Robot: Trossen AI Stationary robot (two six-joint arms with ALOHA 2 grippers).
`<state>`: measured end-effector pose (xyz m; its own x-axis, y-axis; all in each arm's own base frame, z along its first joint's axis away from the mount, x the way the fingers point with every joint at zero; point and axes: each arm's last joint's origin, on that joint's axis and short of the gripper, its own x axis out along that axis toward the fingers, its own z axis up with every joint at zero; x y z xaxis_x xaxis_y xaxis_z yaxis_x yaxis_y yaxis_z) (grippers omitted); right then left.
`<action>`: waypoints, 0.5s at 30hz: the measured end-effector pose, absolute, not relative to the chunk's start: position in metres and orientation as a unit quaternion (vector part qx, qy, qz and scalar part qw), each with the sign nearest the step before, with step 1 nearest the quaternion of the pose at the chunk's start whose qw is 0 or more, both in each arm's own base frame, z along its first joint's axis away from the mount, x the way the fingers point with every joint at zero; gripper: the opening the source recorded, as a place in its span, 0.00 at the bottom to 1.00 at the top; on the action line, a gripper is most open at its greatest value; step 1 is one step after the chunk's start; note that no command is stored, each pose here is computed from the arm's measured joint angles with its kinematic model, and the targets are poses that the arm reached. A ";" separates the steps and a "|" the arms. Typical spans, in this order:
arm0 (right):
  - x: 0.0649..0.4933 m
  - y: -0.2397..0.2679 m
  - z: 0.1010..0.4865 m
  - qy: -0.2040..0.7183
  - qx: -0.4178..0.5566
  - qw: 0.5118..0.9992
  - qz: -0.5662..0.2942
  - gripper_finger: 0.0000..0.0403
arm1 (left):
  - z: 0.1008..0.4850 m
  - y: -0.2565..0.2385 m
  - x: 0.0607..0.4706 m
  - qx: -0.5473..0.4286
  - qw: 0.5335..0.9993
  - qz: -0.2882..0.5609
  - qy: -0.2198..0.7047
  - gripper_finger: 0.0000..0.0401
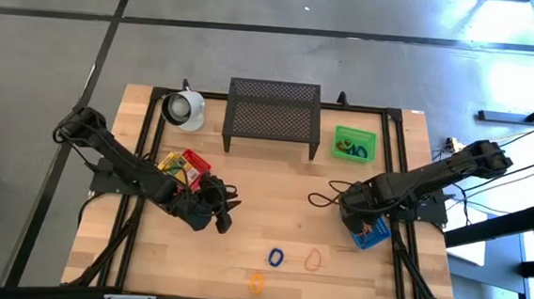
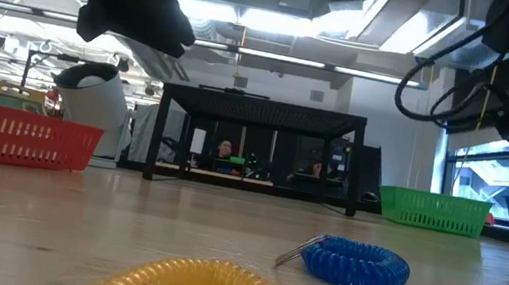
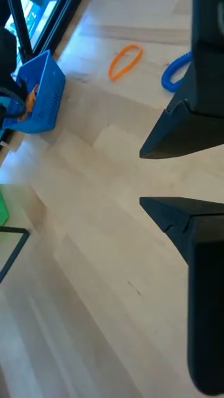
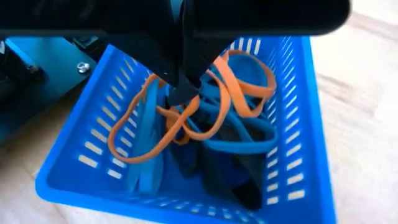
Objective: Pick & Place Office Desk Supplies
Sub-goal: Put the black rubber band into the blue bin
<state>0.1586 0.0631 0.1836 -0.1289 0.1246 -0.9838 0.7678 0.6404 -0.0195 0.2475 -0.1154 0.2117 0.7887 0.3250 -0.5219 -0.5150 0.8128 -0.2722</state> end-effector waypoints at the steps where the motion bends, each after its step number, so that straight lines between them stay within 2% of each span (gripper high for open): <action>1: 0.158 0.063 0.183 0.695 0.321 0.577 -0.284 0.03 | 0.212 -0.116 0.247 -0.206 0.923 0.226 0.232 0.25; 7: 0.161 0.065 0.183 0.684 0.326 0.588 -0.282 0.11 | 0.212 -0.121 0.245 -0.214 0.923 0.221 0.230 0.25; 15: 0.161 0.065 0.183 0.683 0.326 0.589 -0.282 0.29 | 0.212 -0.122 0.244 -0.224 0.921 0.223 0.227 0.25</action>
<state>0.1609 0.0649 0.1825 -0.0926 0.1132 -0.9892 0.7784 0.6278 -0.0010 0.2440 -0.1223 0.2118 0.7975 0.3097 -0.5177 -0.5129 0.7999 -0.3116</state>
